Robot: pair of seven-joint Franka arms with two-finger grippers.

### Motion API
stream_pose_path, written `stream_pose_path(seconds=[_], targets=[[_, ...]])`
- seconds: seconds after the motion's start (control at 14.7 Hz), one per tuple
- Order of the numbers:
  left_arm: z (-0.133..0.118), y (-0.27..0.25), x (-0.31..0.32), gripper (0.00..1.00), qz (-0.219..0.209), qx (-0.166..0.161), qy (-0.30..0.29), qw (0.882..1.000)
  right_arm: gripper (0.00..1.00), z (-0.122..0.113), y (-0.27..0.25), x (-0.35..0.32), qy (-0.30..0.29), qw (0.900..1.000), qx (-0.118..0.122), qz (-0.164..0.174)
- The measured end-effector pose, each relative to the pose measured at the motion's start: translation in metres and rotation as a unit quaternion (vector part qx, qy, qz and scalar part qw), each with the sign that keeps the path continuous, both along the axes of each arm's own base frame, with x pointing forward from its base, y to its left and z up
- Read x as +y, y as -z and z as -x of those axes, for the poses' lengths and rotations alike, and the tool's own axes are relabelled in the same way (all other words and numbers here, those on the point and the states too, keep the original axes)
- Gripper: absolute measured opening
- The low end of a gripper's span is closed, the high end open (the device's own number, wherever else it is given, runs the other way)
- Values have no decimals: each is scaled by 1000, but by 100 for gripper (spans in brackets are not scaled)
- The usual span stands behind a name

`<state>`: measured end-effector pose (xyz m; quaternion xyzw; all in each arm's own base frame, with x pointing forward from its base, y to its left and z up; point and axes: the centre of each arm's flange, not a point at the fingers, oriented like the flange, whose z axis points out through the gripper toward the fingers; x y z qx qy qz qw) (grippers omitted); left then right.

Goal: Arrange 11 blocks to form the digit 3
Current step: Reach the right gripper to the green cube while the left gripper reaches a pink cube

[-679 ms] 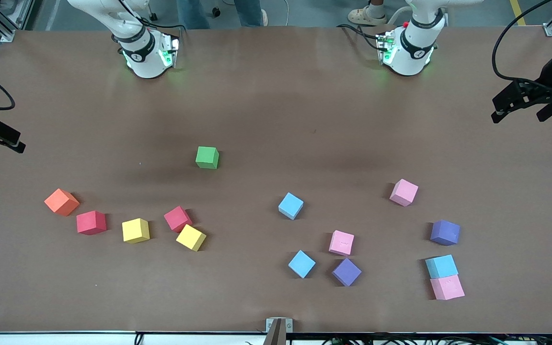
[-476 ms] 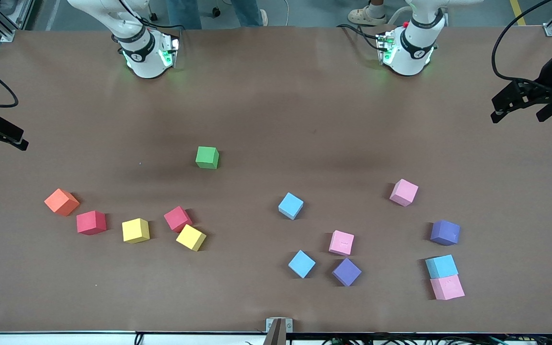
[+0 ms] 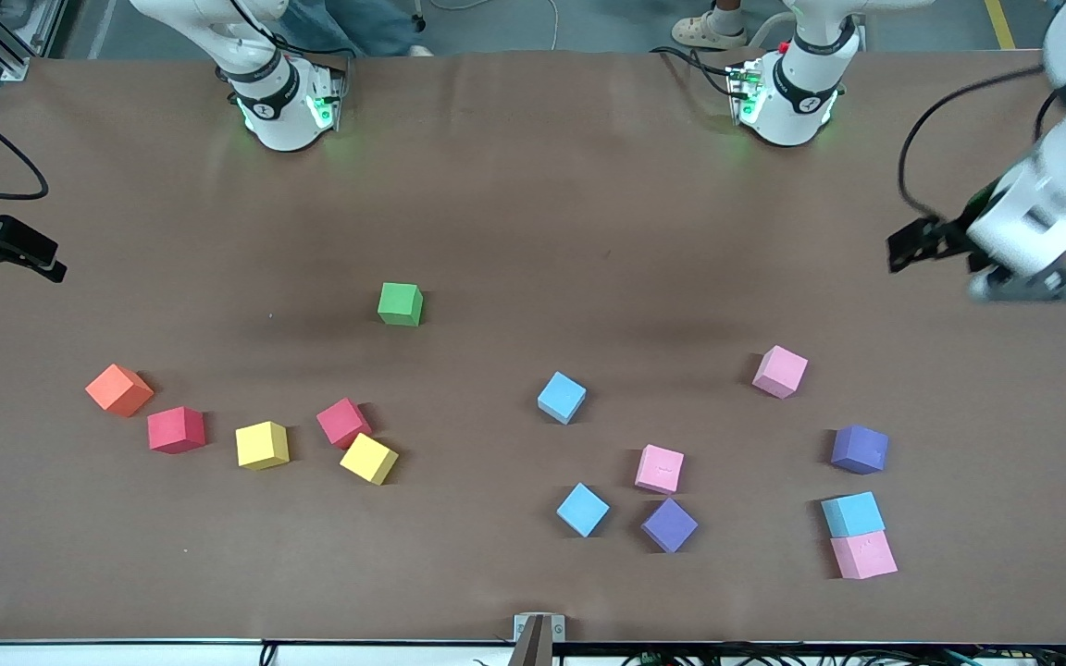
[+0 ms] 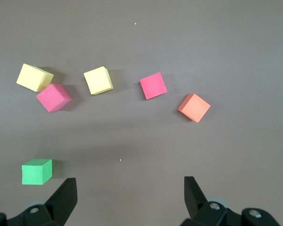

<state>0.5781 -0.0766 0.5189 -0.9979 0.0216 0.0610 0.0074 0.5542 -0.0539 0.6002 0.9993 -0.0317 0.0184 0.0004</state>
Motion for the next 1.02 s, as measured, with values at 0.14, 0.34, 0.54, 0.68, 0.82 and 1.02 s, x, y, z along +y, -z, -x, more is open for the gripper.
stream_pose_path(seconds=[0.14,0.34,0.54,0.68,0.82,1.02], targets=[[-29,70,-25,100,8,11,27,1000,100,0,13,14,-13,1000,14,-2],[-48,147,-75,100,-1,4,81,997,100,0,61,55,-45,998,44,-4],[-55,200,-97,100,-18,-22,127,991,100,-5,116,107,-45,997,62,0],[-52,239,-95,100,-25,-33,148,988,100,-6,141,145,-36,996,79,7],[-43,268,-87,100,-33,-29,164,985,100,0,163,184,-37,995,95,14],[-33,286,-85,100,-33,-29,174,984,100,22,214,254,-27,996,80,20]])
